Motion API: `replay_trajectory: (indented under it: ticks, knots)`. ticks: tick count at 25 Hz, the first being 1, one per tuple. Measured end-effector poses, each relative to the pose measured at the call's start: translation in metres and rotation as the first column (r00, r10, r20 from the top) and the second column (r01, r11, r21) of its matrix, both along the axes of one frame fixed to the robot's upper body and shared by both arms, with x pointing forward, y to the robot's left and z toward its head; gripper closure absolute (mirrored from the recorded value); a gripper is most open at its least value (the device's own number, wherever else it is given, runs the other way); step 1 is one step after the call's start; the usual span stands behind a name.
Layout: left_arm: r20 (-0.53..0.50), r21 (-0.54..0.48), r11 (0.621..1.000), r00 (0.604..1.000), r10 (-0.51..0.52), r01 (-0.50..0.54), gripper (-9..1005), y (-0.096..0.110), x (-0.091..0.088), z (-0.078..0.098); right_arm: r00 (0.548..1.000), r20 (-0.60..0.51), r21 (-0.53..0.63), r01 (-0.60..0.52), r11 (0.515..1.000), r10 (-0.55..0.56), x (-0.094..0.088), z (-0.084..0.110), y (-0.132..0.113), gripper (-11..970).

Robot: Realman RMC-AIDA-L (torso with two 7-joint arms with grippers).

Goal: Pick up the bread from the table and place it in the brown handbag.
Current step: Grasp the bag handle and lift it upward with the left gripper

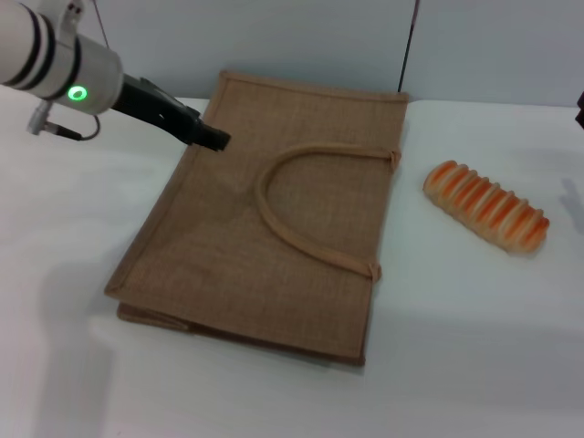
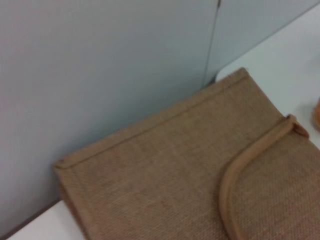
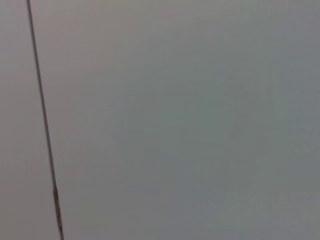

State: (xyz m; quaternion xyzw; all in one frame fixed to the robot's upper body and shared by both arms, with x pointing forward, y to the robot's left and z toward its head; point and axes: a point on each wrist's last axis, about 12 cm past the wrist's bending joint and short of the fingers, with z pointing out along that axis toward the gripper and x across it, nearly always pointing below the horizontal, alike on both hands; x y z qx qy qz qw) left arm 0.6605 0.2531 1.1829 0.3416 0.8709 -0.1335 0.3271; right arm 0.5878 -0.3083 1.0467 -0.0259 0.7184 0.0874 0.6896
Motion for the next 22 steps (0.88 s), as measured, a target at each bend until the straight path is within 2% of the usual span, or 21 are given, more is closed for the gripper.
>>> replay_trajectory:
  ticks: [4,14,22]
  knots:
    - [-0.025,0.01,0.999,0.999,-0.034,0.034,370,-0.008,0.003,-0.009,1.0,0.006,0.001,-0.006,1.0,0.006,0.0,0.001,0.001,189]
    - [-0.047,0.006,1.0,0.999,-0.029,0.029,373,-0.017,0.004,-0.023,1.0,0.009,-0.004,-0.027,1.0,0.027,0.002,0.002,0.005,189]
    - [-0.019,0.017,0.999,0.998,-0.052,0.052,375,-0.023,0.003,-0.033,0.998,0.005,0.002,-0.064,0.998,0.064,0.005,0.004,0.011,189]
